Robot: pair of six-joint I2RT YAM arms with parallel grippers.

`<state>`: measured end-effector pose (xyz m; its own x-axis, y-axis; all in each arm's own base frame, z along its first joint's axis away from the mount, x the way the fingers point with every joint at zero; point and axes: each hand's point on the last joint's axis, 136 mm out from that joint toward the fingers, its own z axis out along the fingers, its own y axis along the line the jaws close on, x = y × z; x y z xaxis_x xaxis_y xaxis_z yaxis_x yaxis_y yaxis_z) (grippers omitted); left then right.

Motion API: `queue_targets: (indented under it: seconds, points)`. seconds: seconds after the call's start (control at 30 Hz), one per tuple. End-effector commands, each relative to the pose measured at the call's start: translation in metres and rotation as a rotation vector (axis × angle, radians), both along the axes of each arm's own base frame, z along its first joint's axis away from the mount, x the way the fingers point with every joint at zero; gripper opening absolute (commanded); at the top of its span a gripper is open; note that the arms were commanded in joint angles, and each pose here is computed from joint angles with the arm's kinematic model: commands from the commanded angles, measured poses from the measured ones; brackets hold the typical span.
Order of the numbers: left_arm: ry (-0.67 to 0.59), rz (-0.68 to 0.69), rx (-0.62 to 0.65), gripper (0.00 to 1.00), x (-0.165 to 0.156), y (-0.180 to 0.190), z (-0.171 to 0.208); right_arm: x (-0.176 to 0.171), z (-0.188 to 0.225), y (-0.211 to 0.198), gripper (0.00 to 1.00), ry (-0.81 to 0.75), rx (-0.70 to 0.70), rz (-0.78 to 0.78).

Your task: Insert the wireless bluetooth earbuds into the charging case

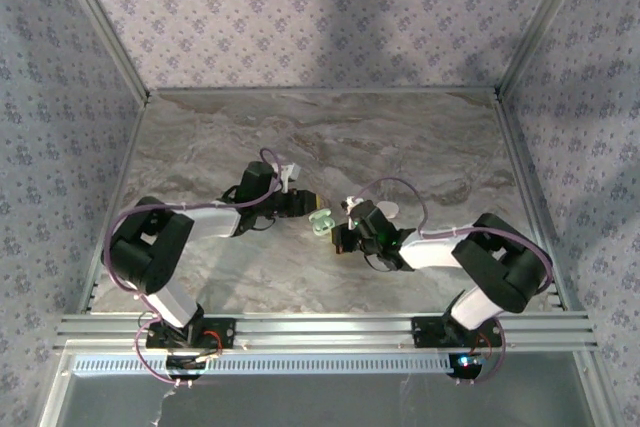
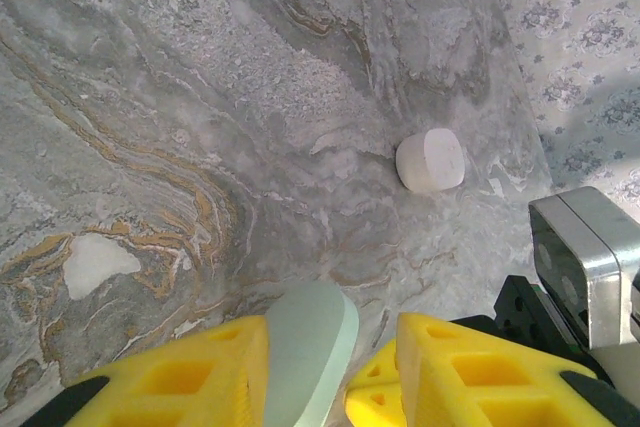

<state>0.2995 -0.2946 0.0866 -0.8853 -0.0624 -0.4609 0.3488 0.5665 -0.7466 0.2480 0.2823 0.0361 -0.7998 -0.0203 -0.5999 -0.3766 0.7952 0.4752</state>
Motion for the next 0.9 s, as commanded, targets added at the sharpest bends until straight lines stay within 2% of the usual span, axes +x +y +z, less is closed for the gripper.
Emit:
queue_targets:
  seconds: [0.0, 0.87]
  points:
    - [-0.013, -0.029, -0.021, 0.39, 0.004, -0.006, 0.007, 0.010, 0.007, 0.007, 0.00, -0.014, 0.030, -0.014]
    - [0.031, -0.101, -0.032, 0.41, -0.008, -0.028, -0.002, 0.019, 0.000, 0.012, 0.00, -0.003, 0.034, -0.017]
